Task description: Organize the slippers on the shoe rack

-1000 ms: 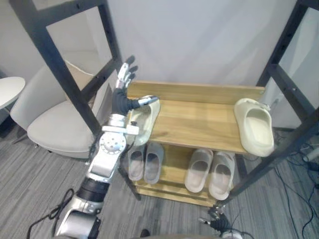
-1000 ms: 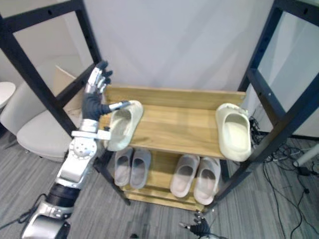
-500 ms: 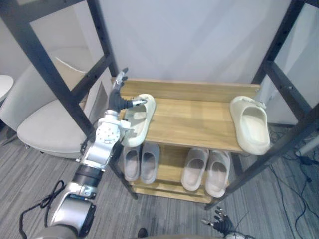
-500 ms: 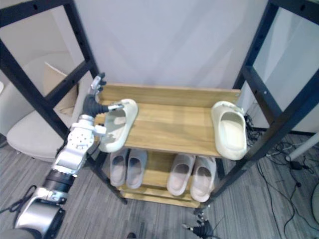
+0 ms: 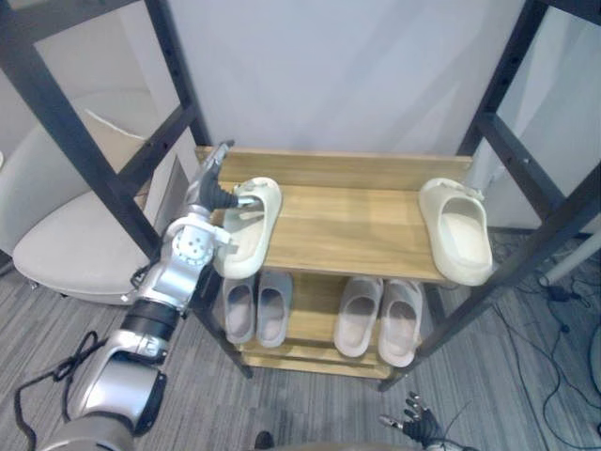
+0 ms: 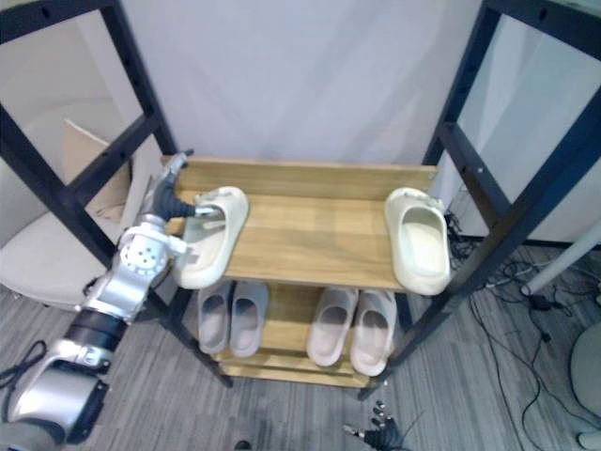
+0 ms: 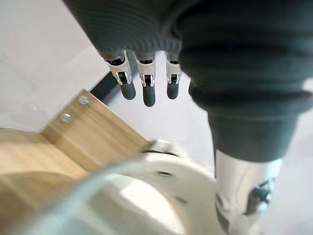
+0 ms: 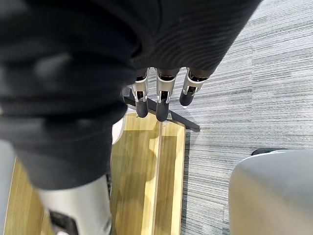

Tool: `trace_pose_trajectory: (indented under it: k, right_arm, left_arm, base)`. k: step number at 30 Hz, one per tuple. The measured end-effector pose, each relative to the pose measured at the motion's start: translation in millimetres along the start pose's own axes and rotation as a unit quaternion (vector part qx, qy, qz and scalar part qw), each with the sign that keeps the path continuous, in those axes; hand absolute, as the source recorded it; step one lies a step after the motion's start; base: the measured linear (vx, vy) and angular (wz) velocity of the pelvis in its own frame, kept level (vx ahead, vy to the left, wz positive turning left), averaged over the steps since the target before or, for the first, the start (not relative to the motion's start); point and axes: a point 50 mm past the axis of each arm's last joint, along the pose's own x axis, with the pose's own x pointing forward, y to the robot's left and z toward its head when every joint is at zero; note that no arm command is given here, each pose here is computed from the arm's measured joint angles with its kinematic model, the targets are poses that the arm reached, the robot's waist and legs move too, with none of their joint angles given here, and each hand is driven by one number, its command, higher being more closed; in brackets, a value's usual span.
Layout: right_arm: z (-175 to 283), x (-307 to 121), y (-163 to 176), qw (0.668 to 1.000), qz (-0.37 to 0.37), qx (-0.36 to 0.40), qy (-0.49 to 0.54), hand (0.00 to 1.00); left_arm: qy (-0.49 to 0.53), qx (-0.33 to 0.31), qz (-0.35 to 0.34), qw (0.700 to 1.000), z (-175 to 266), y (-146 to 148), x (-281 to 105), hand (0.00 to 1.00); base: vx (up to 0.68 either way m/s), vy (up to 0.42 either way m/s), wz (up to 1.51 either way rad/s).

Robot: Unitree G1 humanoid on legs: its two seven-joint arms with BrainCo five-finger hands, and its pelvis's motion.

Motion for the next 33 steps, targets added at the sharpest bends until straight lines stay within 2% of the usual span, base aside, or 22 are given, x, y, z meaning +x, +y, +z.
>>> trace_pose_trajectory:
  k: [8,9,23,33]
  right_arm:
    - [0.3,-0.2,-0.3,1.000,0.000,-0.001,-0.003,0.00]
    - [0.3,-0.2,-0.3,1.000,0.000,-0.001,-0.004,0.00]
    - [0.1,-0.1,-3.2,1.000,-0.003,-0.003,-0.004,0.00]
    - [-8.5,-0.8,-9.9,1.000,-0.018,0.005,0.016,0.00]
  left_arm:
    - [-0.008,0.066,-0.018,0.998,-2.7,0.2,0.5,0.00]
    - [-0.011,0.073,-0.024,0.997,-2.0,-2.2,0.2,1.00]
    - [-0.009,0.087,-0.057,0.995,-1.1,-10.3,4.0,1.00]
    - [-0.005,0.059,-0.059,0.997,0.5,-11.1,5.3,1.00]
  base:
    - [0.00,0.001,0.01]
    - [0.01,0.005,0.05]
    - [0.02,0.000,0.00]
    - [0.01,0.002,-0.02]
